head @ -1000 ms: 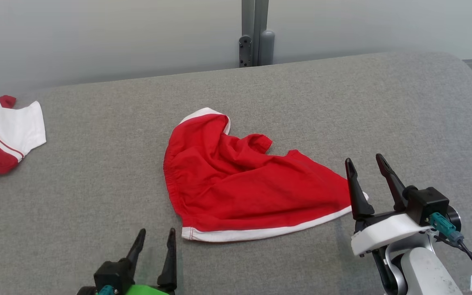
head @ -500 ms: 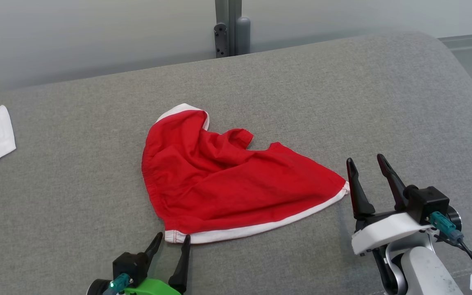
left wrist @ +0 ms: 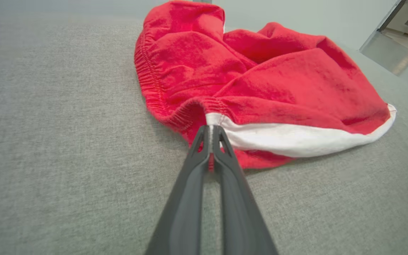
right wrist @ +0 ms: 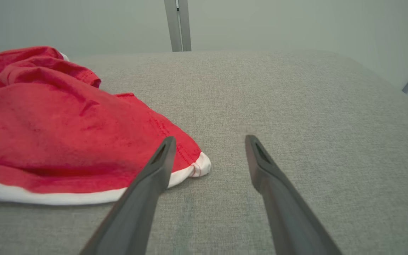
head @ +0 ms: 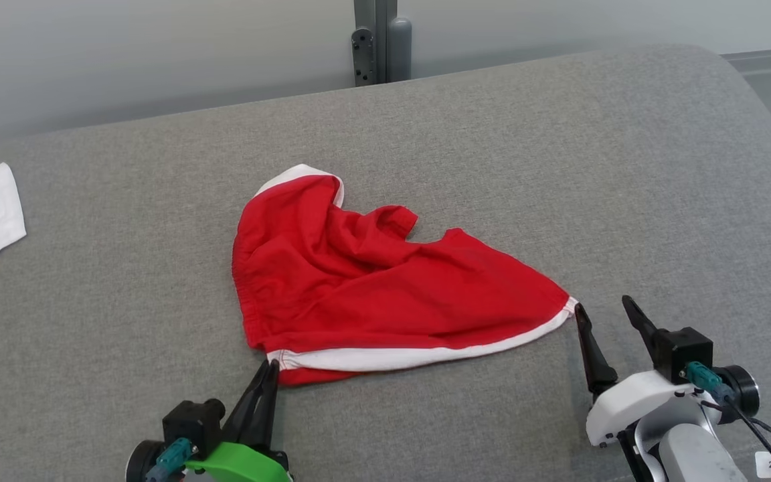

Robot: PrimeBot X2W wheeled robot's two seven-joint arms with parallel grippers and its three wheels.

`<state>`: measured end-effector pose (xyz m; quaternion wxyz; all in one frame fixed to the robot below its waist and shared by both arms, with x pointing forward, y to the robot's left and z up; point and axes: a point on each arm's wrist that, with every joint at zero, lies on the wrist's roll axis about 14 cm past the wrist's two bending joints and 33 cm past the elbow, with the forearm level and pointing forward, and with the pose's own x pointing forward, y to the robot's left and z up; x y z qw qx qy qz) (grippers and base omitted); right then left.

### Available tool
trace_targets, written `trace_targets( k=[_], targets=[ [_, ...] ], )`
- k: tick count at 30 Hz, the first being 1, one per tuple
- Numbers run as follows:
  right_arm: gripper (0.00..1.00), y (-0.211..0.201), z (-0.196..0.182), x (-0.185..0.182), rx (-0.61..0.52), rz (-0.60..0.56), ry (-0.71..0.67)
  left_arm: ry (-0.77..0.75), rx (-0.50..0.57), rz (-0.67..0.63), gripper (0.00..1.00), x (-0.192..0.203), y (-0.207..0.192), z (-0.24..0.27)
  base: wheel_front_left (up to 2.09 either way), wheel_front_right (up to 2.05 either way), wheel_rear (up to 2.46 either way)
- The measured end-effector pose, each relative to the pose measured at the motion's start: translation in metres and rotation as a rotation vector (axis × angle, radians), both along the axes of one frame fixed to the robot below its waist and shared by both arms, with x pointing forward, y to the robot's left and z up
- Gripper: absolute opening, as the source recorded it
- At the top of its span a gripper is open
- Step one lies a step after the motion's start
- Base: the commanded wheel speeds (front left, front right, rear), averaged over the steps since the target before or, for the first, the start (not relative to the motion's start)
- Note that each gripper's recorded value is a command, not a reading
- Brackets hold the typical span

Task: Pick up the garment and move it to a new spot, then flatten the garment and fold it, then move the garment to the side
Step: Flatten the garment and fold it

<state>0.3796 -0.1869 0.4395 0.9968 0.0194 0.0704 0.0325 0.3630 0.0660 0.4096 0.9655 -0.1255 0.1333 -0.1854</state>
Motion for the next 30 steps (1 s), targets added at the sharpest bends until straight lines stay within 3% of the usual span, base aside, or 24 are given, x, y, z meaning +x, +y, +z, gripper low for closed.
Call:
trace_targets(
  k=[16,18,19,20,21,22,30],
  targets=[
    [1.0,0.046,-0.053,0.001,-0.016,0.172,0.184,0.028,0.029,0.149,0.0,0.003,0.045,-0.01,0.0,0.0,0.0],
    [0.49,0.046,-0.055,0.002,-0.016,0.176,0.19,0.031,0.029,0.152,0.0,0.003,0.046,-0.011,0.0,0.0,0.0],
    [0.44,0.047,-0.055,0.003,-0.016,0.178,0.189,0.031,0.029,0.154,0.0,0.004,0.046,-0.011,0.0,0.0,0.0],
    [0.3,0.047,-0.055,0.003,-0.014,0.179,0.191,0.031,0.029,0.155,0.0,0.004,0.047,-0.011,0.0,0.0,0.0],
    [0.22,0.048,-0.055,0.003,-0.011,0.179,0.193,0.03,0.028,0.156,0.0,0.004,0.047,-0.011,0.0,0.0,0.0],
    [0.0,0.048,-0.056,0.003,-0.009,0.179,0.196,0.029,0.028,0.157,0.0,0.004,0.047,-0.01,0.0,0.0,0.0],
    [0.0,0.052,-0.04,0.011,0.11,0.14,0.151,-0.028,0.0,0.171,0.0,0.014,0.047,0.008,0.0,0.0,0.0]
  ],
)
